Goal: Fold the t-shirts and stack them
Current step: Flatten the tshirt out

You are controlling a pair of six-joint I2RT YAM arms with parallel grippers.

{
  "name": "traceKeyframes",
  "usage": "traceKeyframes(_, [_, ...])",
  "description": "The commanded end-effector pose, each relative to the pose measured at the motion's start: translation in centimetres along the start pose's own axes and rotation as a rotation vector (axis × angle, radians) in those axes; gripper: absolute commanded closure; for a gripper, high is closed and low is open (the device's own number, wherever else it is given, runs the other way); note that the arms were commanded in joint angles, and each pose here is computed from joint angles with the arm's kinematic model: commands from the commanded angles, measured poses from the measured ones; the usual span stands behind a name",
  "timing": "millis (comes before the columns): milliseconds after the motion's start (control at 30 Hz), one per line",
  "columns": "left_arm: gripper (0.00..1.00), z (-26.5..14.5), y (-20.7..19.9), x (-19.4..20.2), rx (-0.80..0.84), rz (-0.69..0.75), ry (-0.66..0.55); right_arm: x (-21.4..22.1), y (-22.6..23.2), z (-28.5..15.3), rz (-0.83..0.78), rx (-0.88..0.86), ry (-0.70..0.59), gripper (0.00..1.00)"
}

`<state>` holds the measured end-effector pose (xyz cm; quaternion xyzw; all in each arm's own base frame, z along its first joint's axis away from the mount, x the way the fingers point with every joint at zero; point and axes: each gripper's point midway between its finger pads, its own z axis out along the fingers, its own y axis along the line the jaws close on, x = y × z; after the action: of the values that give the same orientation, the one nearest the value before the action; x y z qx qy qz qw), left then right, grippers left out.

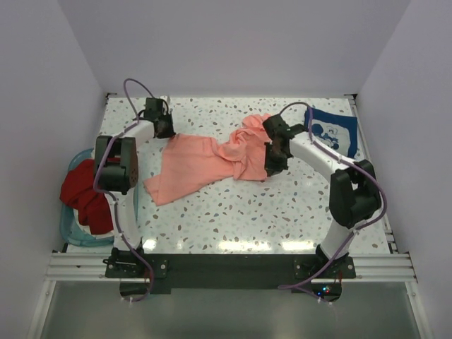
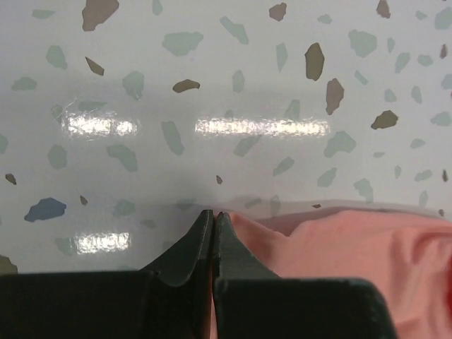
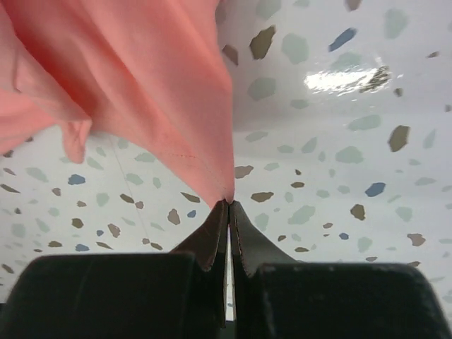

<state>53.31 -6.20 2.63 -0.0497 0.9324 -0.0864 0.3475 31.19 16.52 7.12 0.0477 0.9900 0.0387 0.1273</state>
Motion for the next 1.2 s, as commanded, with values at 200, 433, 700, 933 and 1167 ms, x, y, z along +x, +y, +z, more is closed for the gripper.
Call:
traceKeyframes(200, [1.00, -17.0, -4.8, -16.4, 0.126, -0.146, -0.519, -9.5, -3.2, -13.7, 0.143, -0.100, -0.347, 1.00])
traceKeyframes(433, [1.00, -31.6, -4.9, -20.4, 0.141, -0.248, -0.845, -14.5, -5.4, -29.0, 0.196, -0.098, -0.761, 1.00])
traceKeyframes(700, [1.00, -49.8, -3.4, -19.4, 0.153, -0.342, -1.230, -11.9, -10.0, -46.9, 0.329, -0.168, -1.331, 1.00])
traceKeyframes(933, [1.00, -58.8, -2.4, -17.7, 0.136, -0.359, -1.407, -9.2, -13.2, -56.5, 0.370, -0.134, -1.598, 1.00])
traceKeyframes(1167, [1.00, -52.8, -4.4, -19.8, 0.181, -0.293, -1.256, -13.4, -11.6, -55.0, 0.315, -0.098, -1.580, 1.00])
